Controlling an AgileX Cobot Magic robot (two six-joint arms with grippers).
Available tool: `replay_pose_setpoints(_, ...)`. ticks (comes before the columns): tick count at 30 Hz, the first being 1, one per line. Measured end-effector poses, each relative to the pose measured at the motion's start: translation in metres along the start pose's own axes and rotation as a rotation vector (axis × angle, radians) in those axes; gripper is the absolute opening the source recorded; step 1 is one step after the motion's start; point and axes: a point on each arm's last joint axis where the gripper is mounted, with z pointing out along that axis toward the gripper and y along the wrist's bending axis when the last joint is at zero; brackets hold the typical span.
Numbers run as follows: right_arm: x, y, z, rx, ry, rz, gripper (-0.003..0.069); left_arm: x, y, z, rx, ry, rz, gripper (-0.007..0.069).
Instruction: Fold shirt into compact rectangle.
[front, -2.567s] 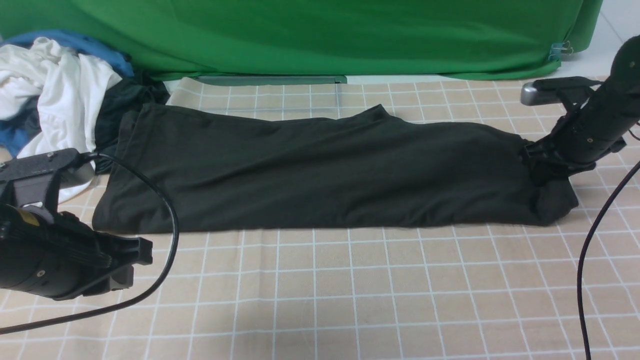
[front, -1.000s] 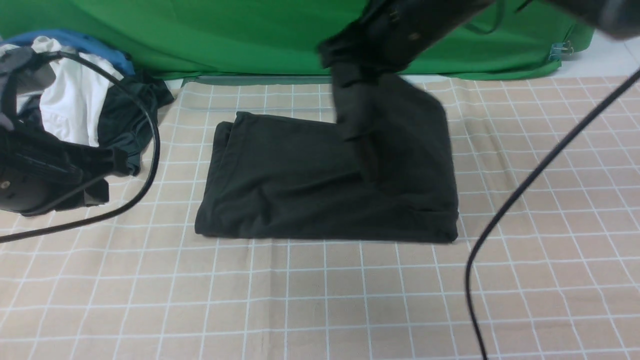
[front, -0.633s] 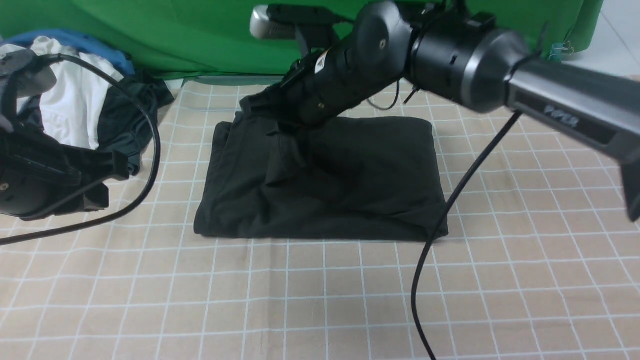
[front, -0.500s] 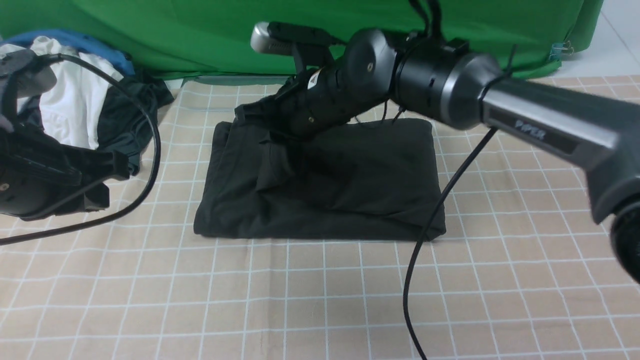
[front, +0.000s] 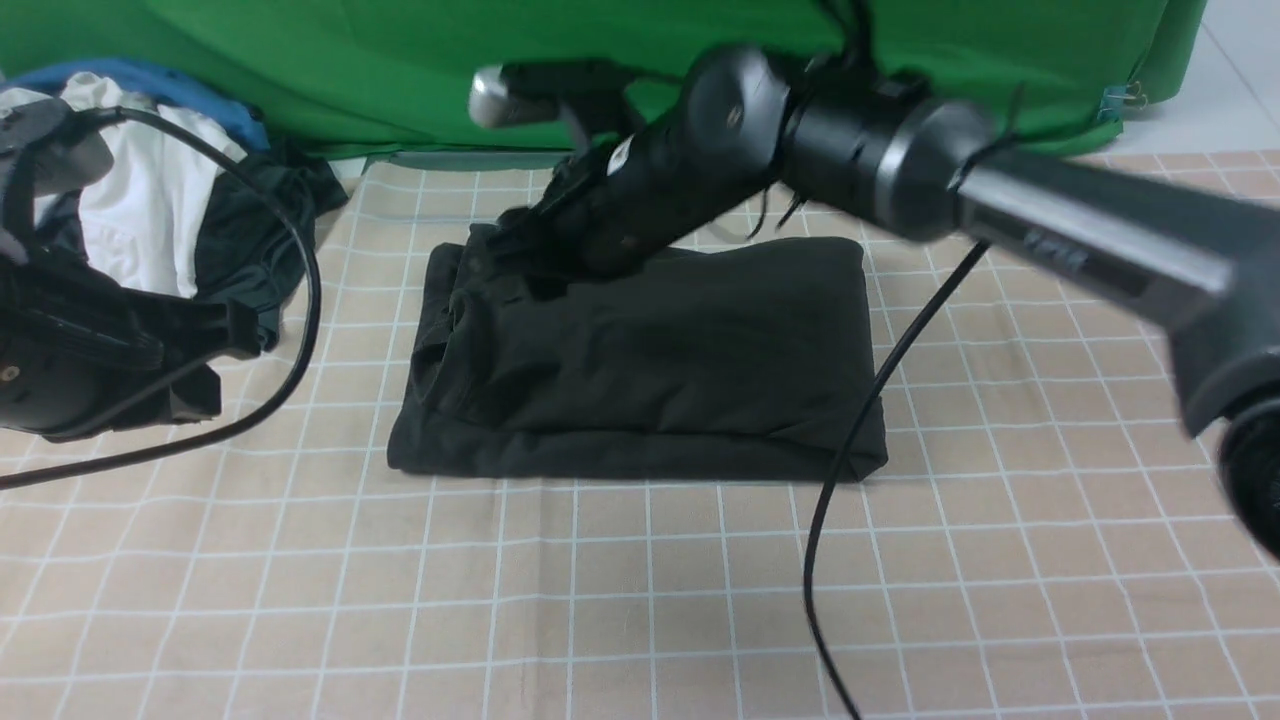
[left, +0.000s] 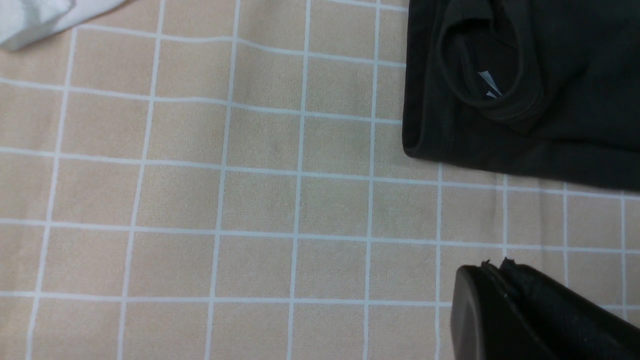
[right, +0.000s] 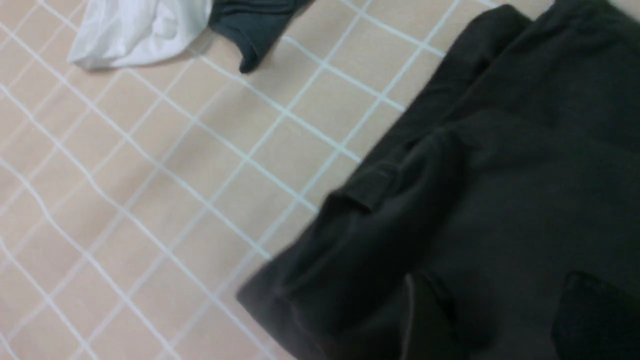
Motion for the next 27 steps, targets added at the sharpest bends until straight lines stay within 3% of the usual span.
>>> replay_pose_setpoints(2, -0.003, -0.006, -0.015, 0.037, 0.035, -0.039, 0.0306, -0.001, -0.001, 0.001, 0.008, 0.003, -0.009, 0.0019)
replay_pose_setpoints(5, -0.007, -0.023, -0.055, 0.147, 0.117, -0.115, 0.0122, -0.011, -0.007, 0.011, 0.068, -0.001, -0.048, 0.0019)
replay_pose_setpoints(7, -0.001, -0.037, -0.068, 0.185, 0.216, -0.105, 0.0048, -0.023, -0.014, 0.022, 0.125, 0.018, -0.060, 0.0019)
replay_pose_setpoints(12, 0.021, -0.061, -0.069, 0.209, 0.373, -0.078, 0.0038, -0.055, -0.029, 0.055, 0.232, 0.059, -0.047, 0.0019)
replay_pose_setpoints(20, 0.053, -0.078, -0.040, 0.226, 0.404, -0.034, 0.0038, -0.095, -0.072, 0.138, 0.271, 0.146, 0.031, 0.0019)
replay_pose_setpoints(24, 0.058, -0.084, -0.027, 0.235, 0.377, -0.014, 0.0038, -0.099, -0.078, 0.186, 0.258, 0.215, 0.038, 0.0019)
replay_pose_setpoints(27, 0.066, -0.088, -0.016, 0.231, 0.413, -0.003, 0.0038, -0.092, -0.070, 0.213, 0.187, 0.282, 0.042, 0.0019)
